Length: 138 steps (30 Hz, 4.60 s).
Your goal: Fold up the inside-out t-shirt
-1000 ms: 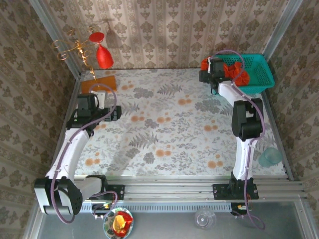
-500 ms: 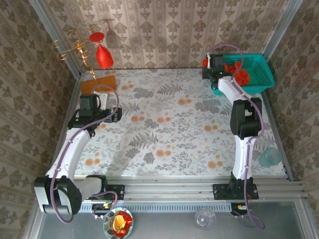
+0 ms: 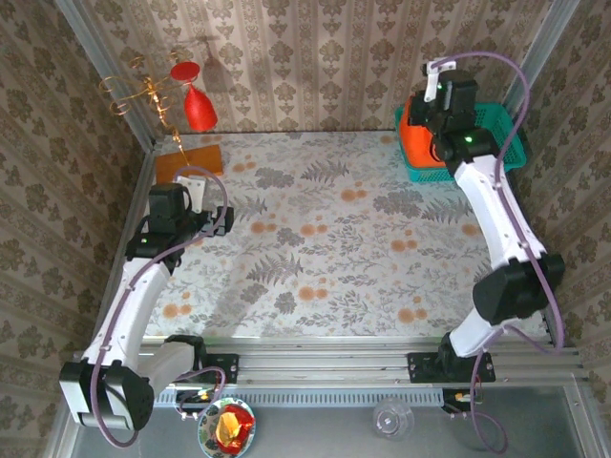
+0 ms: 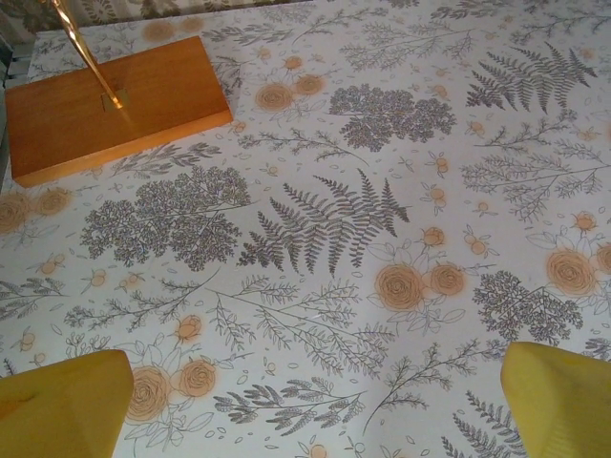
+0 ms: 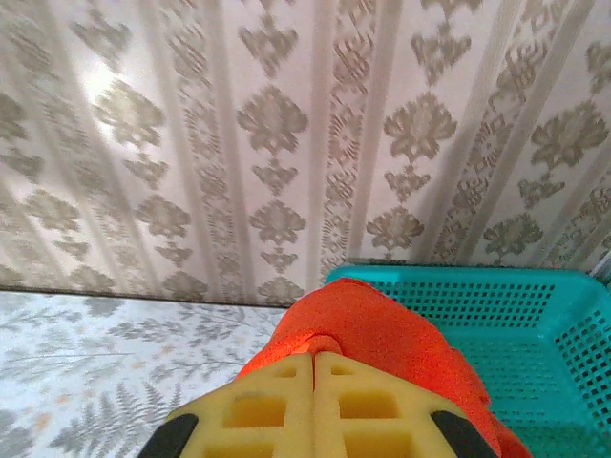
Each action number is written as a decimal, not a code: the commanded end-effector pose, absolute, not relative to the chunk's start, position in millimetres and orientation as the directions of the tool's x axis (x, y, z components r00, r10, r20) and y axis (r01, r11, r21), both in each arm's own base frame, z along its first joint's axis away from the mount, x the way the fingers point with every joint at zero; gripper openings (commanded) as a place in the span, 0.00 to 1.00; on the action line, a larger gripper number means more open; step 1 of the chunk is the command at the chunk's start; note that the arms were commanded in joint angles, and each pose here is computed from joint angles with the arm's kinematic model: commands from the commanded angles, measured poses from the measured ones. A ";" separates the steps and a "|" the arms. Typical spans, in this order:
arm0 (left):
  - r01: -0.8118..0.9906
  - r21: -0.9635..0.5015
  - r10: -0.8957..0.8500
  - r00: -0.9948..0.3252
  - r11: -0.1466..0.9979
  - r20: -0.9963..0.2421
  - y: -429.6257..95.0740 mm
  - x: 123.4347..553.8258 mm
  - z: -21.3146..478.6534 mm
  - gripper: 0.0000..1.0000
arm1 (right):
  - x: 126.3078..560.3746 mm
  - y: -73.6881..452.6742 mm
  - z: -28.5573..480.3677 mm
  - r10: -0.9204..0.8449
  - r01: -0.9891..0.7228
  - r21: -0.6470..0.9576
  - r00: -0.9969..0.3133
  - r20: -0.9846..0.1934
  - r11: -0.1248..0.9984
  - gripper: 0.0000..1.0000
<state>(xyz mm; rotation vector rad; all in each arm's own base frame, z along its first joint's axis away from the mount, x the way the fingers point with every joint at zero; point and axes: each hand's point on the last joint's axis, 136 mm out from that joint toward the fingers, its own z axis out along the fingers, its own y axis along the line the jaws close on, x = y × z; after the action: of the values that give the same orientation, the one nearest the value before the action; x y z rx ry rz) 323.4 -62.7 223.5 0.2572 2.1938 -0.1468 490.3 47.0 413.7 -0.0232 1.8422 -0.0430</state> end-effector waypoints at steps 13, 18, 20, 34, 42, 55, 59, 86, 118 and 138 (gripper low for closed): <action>0.330 -0.031 0.152 -0.514 0.944 -0.844 -84.6 316.3 236.5 0.97 | 327.6 157.3 562.3 0.216 -0.475 0.222 -0.067 -0.974 0.852 0.00; 0.335 -0.024 0.159 -0.506 0.942 -0.848 -85.8 314.3 238.4 0.97 | 300.2 190.9 601.2 0.292 -0.613 0.261 -0.052 -0.955 0.746 0.00; 0.335 -0.017 0.164 -0.504 0.942 -0.848 -86.0 313.8 238.5 0.97 | 294.5 200.6 613.2 0.312 -0.647 0.267 -0.046 -0.949 0.714 0.00; 0.344 -0.001 0.183 -0.501 0.939 -0.846 -87.3 312.7 238.6 0.98 | 386.8 195.8 551.7 0.154 -0.389 0.175 -0.085 -0.984 0.905 0.00; 0.360 -0.012 0.189 -0.519 0.933 -0.834 -91.7 312.3 233.7 0.98 | 477.3 152.9 428.8 0.018 -0.110 0.060 -0.356 -0.934 0.992 0.26; 0.470 -0.160 0.226 -0.660 0.868 -0.716 -159.3 281.9 194.6 0.90 | 397.8 222.0 313.5 -0.071 -0.308 0.137 -0.578 -0.813 0.942 0.40; 0.398 -0.331 0.122 -0.775 0.856 -0.620 -176.5 270.1 158.8 0.83 | 353.8 250.5 264.7 -0.110 -0.356 0.159 -0.629 -0.769 0.921 0.39; 0.242 -0.541 -0.090 -0.853 0.805 -0.514 -138.8 254.6 160.4 0.77 | 245.1 368.3 38.1 -0.457 -0.422 -0.178 -0.781 -0.425 0.889 0.56; 0.852 -0.224 0.135 -0.321 0.473 -0.937 -244.9 232.9 280.4 0.71 | 238.4 268.4 210.5 -0.204 -0.346 0.091 -0.723 -0.660 0.934 0.00; 0.930 0.209 0.501 0.031 0.303 -0.865 -359.6 258.2 218.6 0.84 | 251.8 206.9 309.6 0.042 -0.311 0.320 -0.654 -0.755 0.895 0.00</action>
<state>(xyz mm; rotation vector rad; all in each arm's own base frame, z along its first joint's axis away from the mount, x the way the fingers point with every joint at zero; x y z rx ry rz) 243.8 -354.3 207.8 1.3472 1.6811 -0.6642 255.2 204.3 292.0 -0.1706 2.2545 0.4968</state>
